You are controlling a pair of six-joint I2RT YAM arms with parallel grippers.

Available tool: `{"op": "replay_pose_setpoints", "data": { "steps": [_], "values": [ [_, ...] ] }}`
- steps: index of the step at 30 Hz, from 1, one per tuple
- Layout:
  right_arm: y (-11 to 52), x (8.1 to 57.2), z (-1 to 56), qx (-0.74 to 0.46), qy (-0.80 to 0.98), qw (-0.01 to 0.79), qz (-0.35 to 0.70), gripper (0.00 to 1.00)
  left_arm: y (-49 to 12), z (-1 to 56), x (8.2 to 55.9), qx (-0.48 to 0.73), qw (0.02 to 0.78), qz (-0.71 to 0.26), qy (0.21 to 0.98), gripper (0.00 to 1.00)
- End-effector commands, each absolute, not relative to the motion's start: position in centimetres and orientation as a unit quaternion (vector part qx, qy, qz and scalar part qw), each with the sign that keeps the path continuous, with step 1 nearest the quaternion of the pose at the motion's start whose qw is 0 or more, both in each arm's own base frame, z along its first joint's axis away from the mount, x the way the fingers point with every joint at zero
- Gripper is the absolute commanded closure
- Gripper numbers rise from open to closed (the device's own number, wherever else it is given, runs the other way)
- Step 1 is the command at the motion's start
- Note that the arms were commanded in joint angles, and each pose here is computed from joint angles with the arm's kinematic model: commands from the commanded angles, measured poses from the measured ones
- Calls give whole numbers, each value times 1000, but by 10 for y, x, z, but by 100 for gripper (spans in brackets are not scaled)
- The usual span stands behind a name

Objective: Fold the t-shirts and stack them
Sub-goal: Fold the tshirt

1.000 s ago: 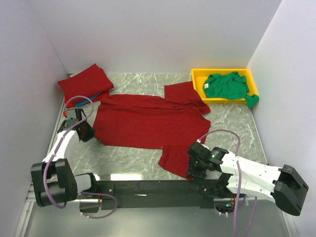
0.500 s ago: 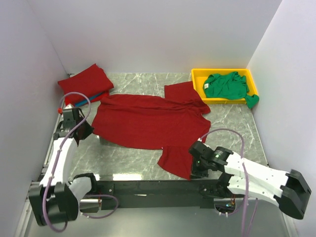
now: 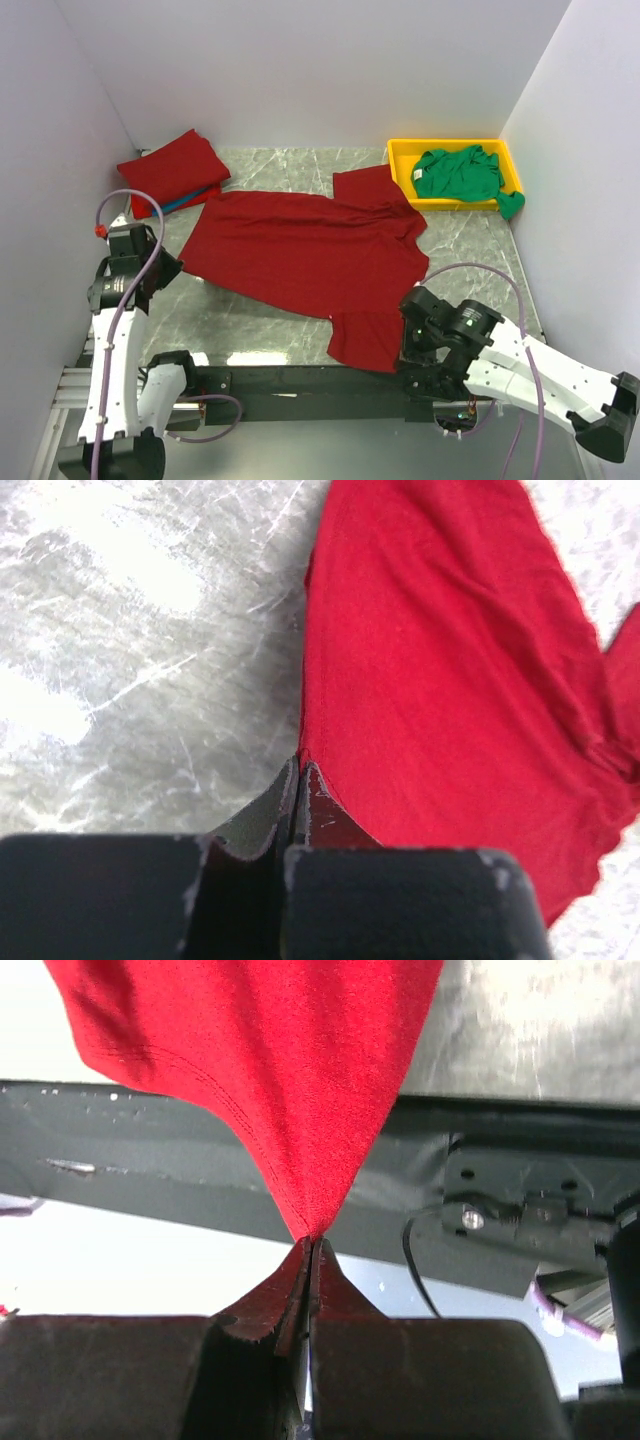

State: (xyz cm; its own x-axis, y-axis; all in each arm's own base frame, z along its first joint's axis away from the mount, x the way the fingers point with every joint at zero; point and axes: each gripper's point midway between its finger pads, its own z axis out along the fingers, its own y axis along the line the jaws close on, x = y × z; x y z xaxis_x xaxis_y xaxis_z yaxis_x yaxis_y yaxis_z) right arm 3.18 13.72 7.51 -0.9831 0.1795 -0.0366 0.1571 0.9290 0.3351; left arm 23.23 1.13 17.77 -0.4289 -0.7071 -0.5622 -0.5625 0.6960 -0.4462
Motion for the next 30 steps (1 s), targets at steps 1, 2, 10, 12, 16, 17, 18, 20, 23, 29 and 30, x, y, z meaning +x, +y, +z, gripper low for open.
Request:
{"op": "replay_pose_setpoints", "data": {
  "steps": [1,2,10,12,16,17,18,20,23,29,30],
  "values": [
    [133,22,91,99,980,21,171,100,6,201,221,-388,385,-110,830,99],
    [133,22,93,102,979,22,177,100,6,205,220,-388,388,-112,828,99],
    [124,7,105,135,970,14,201,100,1,210,183,-419,389,-119,812,100],
    [121,4,107,139,970,12,201,100,2,212,177,-422,392,-118,809,100],
    [118,4,118,146,967,17,208,100,4,213,166,-421,390,-105,812,100],
    [118,4,120,146,967,20,209,100,3,209,164,-419,383,-102,817,100],
    [119,8,126,146,965,31,215,100,3,207,164,-414,382,-102,820,100],
    [122,14,130,147,965,42,215,100,-3,195,167,-404,366,-111,831,100],
    [129,29,136,142,964,68,215,100,-7,183,175,-393,346,-118,844,100],
    [141,76,150,140,960,153,191,100,-5,178,201,-360,331,-112,865,100],
    [147,85,155,139,956,168,196,100,-5,175,203,-354,325,-109,870,100]
  ]
}}
